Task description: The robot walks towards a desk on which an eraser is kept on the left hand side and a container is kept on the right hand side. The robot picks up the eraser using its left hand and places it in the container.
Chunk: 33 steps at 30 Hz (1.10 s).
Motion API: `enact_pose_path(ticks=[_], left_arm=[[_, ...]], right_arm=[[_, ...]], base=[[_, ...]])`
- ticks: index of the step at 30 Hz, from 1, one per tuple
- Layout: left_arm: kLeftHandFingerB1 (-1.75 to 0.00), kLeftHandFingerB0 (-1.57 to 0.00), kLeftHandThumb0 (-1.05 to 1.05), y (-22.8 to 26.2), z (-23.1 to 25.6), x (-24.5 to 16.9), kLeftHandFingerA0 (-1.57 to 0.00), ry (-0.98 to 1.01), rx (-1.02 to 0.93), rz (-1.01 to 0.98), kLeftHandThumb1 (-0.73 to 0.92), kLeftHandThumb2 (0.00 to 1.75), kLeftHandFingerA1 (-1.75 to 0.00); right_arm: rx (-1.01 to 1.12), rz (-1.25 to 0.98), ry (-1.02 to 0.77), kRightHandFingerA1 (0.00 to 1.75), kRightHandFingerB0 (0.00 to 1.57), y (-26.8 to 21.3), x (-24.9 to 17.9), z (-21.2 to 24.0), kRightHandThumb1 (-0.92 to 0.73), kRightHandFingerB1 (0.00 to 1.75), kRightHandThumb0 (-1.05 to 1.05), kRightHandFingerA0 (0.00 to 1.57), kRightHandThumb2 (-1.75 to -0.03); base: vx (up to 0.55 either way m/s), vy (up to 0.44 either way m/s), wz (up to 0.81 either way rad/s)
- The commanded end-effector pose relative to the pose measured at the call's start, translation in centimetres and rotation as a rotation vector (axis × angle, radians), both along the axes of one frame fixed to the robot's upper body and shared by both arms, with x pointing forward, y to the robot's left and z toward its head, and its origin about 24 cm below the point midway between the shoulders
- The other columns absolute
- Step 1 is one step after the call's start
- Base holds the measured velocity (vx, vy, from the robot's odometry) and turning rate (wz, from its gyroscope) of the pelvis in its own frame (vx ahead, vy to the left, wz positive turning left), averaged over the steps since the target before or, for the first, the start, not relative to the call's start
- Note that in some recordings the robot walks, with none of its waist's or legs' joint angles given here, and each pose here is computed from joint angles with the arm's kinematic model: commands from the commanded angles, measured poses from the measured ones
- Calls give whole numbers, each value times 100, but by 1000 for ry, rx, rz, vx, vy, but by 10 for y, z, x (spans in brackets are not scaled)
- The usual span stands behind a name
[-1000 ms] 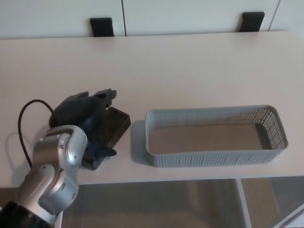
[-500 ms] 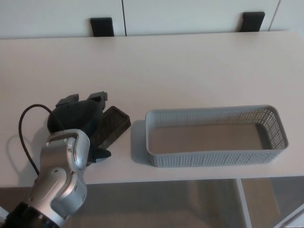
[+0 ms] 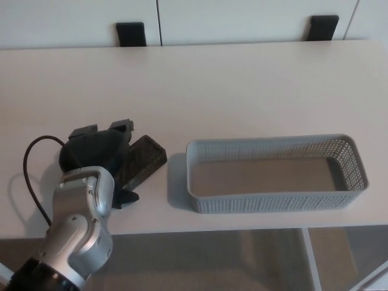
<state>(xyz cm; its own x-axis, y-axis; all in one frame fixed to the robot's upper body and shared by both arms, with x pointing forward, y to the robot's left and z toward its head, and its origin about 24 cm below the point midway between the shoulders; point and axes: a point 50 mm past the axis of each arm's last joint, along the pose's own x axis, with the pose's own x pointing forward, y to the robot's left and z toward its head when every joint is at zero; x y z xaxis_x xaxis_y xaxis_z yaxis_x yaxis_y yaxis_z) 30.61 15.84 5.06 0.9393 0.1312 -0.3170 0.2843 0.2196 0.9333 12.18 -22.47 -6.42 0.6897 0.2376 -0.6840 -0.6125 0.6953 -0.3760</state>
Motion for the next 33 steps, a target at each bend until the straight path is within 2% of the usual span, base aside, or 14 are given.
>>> enact_pose_path(ticks=[1, 2, 3, 4, 5, 6, 7, 9, 10, 14, 17, 23, 31, 33], left_arm=[[-48, 0, -29, 10, 1, 5, -1, 12, 33, 43, 33, 87, -50], [-34, -9, -56, 11, 1, 7, -20, 39, 37, 41, 41, 67, -44], [-35, -12, -55, 11, 1, 9, -25, 64, 11, 36, 42, 69, -46], [-28, -19, -46, 12, 1, 11, -41, 80, -26, 37, 51, 56, -45], [-45, -6, -29, 12, 1, 13, -61, 99, -76, 44, 32, 85, -76], [-45, -7, -29, 13, 1, 14, -66, 139, -131, 45, 34, 86, -74], [-30, -25, -45, 15, 0, 15, -67, 175, -152, 34, 55, 57, -53], [-46, -11, -30, 19, -1, 18, -66, 253, -230, 56, 37, 87, -78], [-31, -26, -40, 22, -4, 18, -65, 302, -281, 73, 59, 61, -50], [-41, -58, -22, 30, -12, 20, -115, 455, -196, 27, 79, 64, -82], [-60, -69, -15, 31, -12, 18, -102, 451, -199, 14, 78, 63, -123], [-44, -55, -22, 29, -13, 18, -89, 338, -162, 23, 78, 63, -109], [-72, -59, -21, 29, -8, 20, -100, 285, -195, -1, 78, 64, -135], [-57, -64, -23, 28, -8, 19, -103, 265, -183, -19, 78, 63, -132]], right_arm=[[-18, 23, 0, 69, 51, -3, 1, 3, -43, 57, -45, 81, -85], [-19, 25, 0, 69, 50, -2, 1, 5, -43, 57, -43, 80, -86], [-20, 26, 1, 51, 61, -1, 1, 5, -53, 44, -47, 84, -57], [-21, 28, 0, 51, 61, -1, 3, 6, -52, 44, -47, 83, -57], [-25, 31, 1, 69, 50, -1, 4, 6, -43, 57, -44, 79, -86], [-32, 39, 0, 50, 61, -1, 4, 7, -52, 43, -48, 84, -57], [-33, 40, -1, 69, 50, -1, 5, 7, -43, 57, -44, 80, -86], [-50, 53, -2, 69, 50, -1, 7, 8, -44, 56, -45, 80, -86], [-45, 52, -1, 68, 50, -1, 8, 8, -44, 56, -45, 80, -86], [-39, 50, 2, 69, 50, -1, 9, 9, -44, 56, -44, 81, -85], [-35, 54, -3, 69, 50, -2, 11, 10, -43, 56, -44, 80, -85], [-40, 46, 4, 69, 53, -3, 14, 10, -45, 57, -46, 84, -85], [-33, 43, 4, 69, 53, -2, 15, 12, -44, 57, -45, 82, -85], [-32, 41, 4, 69, 52, -2, 15, 13, -43, 57, -44, 81, -85]], base=[[0, 0, 0], [0, 0, 0], [0, 0, 0], [0, 0, 0], [0, 0, 0], [0, 0, 0], [0, 0, 0], [0, 0, 0], [0, 0, 0], [0, 0, 0], [0, 0, 0], [0, 0, 0], [0, 0, 0], [0, 0, 0]])
